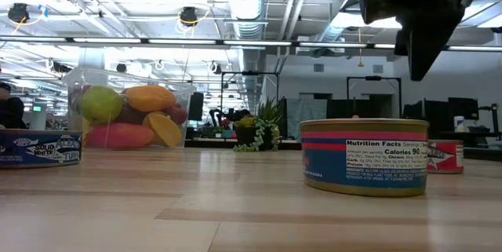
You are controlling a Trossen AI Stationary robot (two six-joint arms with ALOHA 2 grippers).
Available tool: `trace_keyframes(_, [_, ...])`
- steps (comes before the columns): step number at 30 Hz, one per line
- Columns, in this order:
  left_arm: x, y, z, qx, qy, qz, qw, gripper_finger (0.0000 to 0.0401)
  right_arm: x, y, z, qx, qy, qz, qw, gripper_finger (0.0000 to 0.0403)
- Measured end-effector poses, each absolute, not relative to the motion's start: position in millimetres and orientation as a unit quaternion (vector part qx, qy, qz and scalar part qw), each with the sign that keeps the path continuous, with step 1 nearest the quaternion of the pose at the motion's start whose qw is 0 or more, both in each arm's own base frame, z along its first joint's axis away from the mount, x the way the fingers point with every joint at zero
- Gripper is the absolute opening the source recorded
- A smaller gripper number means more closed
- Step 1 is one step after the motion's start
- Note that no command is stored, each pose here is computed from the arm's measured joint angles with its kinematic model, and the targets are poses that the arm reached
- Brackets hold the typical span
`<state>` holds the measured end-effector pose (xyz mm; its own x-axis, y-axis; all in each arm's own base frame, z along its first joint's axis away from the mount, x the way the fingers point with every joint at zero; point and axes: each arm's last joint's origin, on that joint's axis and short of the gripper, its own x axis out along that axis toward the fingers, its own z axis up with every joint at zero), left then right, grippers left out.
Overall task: Pick & Place Food Item
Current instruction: Put the red tuna can into the yellow bin
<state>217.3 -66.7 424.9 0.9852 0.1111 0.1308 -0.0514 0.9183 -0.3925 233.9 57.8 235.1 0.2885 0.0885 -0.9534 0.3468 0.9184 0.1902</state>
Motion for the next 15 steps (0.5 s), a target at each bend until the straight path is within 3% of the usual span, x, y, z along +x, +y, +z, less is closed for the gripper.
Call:
trace_keyframes(5, [217.3,-66.7,424.8,-0.198,-0.075,0.042,0.976,0.0218,229.2,55.9,234.6,0.160,0.603,-0.096,0.775,0.0001])
trace_keyframes(8, [217.4,-66.6,424.1,-0.196,-0.071,0.042,0.977,0.0218,229.6,58.9,230.7,0.104,0.630,-0.007,0.769,0.0014])
trace_keyframes(11, [217.7,-66.6,422.1,-0.192,-0.061,0.045,0.979,0.0218,227.9,70.0,230.1,0.039,0.632,0.086,0.769,0.0046])
trace_keyframes(15, [217.9,-66.7,420.1,-0.189,-0.052,0.046,0.980,0.0218,230.3,86.5,223.8,-0.016,0.624,0.123,0.772,0.0109])
